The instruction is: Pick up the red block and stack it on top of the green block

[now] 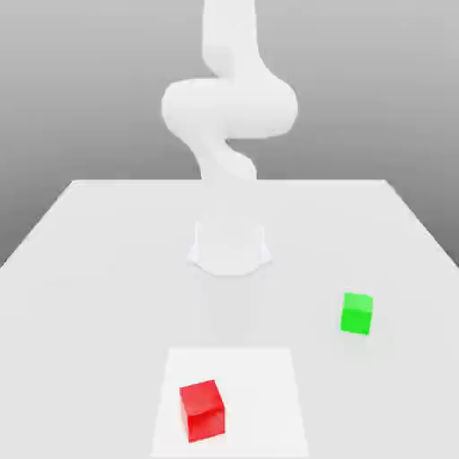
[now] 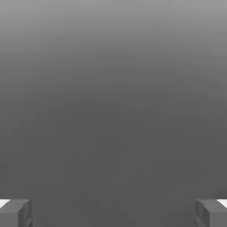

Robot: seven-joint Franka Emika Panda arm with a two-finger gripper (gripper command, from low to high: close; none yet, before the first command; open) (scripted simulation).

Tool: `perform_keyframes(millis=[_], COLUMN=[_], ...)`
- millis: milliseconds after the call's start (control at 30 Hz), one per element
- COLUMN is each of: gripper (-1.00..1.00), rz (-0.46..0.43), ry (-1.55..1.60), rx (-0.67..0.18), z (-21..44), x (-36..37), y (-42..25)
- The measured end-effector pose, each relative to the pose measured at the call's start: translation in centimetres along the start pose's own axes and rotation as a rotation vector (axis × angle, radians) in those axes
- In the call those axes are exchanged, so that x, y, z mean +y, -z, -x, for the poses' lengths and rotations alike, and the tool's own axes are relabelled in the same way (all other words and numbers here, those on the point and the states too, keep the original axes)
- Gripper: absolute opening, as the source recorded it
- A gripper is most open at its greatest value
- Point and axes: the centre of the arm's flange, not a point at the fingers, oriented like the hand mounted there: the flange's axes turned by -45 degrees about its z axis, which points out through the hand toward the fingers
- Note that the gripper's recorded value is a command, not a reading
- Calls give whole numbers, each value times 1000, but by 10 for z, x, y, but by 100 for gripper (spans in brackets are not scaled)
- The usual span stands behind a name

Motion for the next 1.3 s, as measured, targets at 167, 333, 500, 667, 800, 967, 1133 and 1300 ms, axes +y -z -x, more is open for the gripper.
perform_keyframes(millis=[167,333,500,667,800,967,1133,1300], gripper=[0,0,0,0,0,-100,-100,-100], rz=[-39,-68,-87,-97,-99,-100,-100,-100], ry=[57,113,172,234,280,286,286,287], rx=[-156,-306,-456,-606,-705,-718,-719,-719], z=[20,61,119,192,250,292,292,273], x=[10,16,21,29,35,37,37,36], y=[-108,-204,-286,-352,-391,-435,-435,-414])
